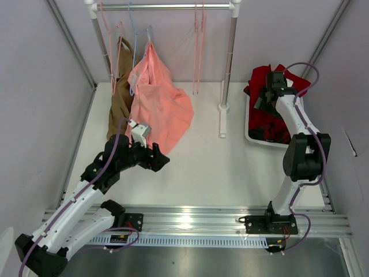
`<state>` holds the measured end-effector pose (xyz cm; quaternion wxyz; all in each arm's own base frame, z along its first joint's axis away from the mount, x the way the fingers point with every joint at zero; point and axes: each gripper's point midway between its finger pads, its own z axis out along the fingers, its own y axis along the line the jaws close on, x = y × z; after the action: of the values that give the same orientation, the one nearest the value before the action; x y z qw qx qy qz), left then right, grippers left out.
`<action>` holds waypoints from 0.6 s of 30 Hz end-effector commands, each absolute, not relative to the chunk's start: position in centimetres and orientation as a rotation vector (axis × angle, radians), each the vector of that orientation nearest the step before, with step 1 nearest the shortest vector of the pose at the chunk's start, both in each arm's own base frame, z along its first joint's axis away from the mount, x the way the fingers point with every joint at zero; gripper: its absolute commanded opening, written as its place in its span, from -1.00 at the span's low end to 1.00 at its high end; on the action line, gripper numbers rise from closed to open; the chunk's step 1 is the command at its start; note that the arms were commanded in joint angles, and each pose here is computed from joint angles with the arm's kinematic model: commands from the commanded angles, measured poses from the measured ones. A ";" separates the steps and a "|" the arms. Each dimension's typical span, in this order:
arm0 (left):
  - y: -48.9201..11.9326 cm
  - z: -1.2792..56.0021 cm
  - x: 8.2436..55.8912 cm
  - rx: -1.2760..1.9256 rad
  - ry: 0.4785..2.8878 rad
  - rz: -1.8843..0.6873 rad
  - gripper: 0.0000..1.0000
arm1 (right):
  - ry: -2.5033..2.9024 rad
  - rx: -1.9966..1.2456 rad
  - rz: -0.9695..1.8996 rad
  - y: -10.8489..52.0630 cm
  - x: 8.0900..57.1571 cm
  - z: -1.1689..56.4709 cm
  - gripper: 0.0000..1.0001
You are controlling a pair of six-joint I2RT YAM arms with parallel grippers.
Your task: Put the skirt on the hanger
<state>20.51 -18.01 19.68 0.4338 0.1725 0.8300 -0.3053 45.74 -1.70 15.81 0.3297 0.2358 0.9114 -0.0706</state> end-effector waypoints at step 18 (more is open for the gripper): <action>-18.4 19.8 20.1 0.438 2.055 -0.800 0.72 | 2.384 0.705 -0.334 -4.1 44.1 15.4 -0.48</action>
<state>20.38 -18.12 19.68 0.4318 0.1748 0.8292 -0.3088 43.43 -3.71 14.12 0.2939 0.2553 0.9118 -0.1307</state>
